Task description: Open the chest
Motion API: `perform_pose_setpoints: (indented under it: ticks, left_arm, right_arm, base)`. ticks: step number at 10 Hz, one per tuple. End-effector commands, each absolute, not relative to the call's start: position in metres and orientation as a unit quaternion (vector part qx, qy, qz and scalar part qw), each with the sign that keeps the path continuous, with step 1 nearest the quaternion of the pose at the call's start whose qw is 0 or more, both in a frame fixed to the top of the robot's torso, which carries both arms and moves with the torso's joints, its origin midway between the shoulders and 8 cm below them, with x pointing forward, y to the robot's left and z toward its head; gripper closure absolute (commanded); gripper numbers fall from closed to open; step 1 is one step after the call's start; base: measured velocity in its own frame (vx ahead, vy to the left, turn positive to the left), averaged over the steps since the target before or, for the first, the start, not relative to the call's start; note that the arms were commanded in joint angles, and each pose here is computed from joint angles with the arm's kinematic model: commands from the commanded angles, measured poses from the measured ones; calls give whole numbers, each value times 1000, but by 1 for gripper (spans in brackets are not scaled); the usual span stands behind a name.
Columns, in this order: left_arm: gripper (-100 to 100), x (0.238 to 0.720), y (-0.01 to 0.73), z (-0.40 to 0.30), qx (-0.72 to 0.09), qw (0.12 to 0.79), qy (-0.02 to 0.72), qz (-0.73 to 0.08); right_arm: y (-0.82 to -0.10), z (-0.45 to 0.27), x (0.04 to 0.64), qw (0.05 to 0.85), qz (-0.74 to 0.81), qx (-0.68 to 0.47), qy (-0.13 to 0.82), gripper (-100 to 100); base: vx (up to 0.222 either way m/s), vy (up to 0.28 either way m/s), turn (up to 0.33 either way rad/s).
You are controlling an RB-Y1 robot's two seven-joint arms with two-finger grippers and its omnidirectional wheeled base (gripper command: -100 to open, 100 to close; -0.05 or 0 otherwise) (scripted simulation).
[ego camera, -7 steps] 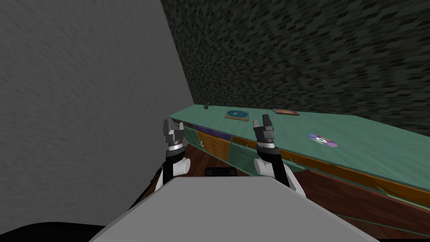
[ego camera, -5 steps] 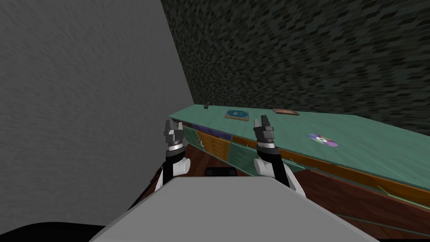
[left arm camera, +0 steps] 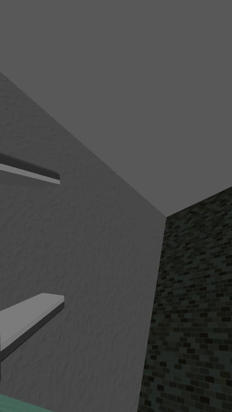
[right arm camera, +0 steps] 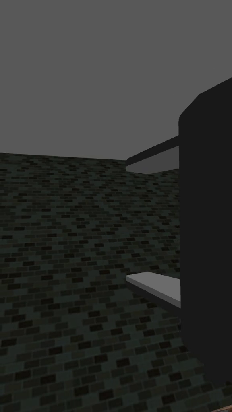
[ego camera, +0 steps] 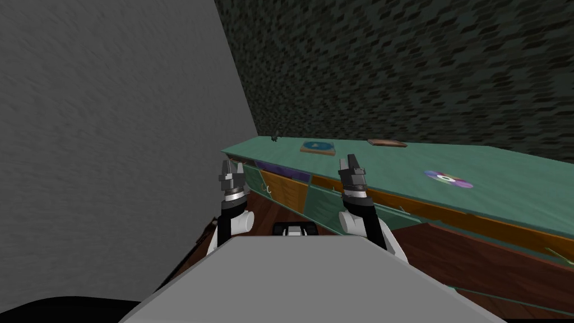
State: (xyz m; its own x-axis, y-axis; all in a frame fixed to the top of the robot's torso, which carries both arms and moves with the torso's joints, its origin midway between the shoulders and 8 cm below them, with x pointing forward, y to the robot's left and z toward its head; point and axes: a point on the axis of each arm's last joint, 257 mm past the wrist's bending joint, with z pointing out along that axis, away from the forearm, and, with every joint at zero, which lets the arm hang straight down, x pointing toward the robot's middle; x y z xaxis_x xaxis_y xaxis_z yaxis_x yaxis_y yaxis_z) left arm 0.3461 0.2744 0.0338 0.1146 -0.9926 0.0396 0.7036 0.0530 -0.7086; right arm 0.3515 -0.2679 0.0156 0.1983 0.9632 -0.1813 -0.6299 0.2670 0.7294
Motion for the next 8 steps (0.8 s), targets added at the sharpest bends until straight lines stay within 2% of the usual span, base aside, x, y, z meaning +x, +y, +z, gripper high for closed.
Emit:
perform_pose_setpoints:
  ticks: [1,2,3,8]
  left_arm:
    - [0,346,274,34,-299,684,242,-620]
    - [0,346,274,34,-299,684,242,-620]
    - [0,346,274,34,-299,684,242,-620]
    - [0,346,274,34,-299,684,242,-620]
  right_arm:
    - [-268,16,351,729,546,261,320,0]
    - [-268,16,351,729,546,261,320,0]
    - [-263,26,349,737,544,235,324,-100]
    - [-250,16,356,765,485,171,386,-100]
  base:
    - [0,0,0]
    - [17,-14,-9]
    - [5,5,-2]
    - [-7,28,-1]
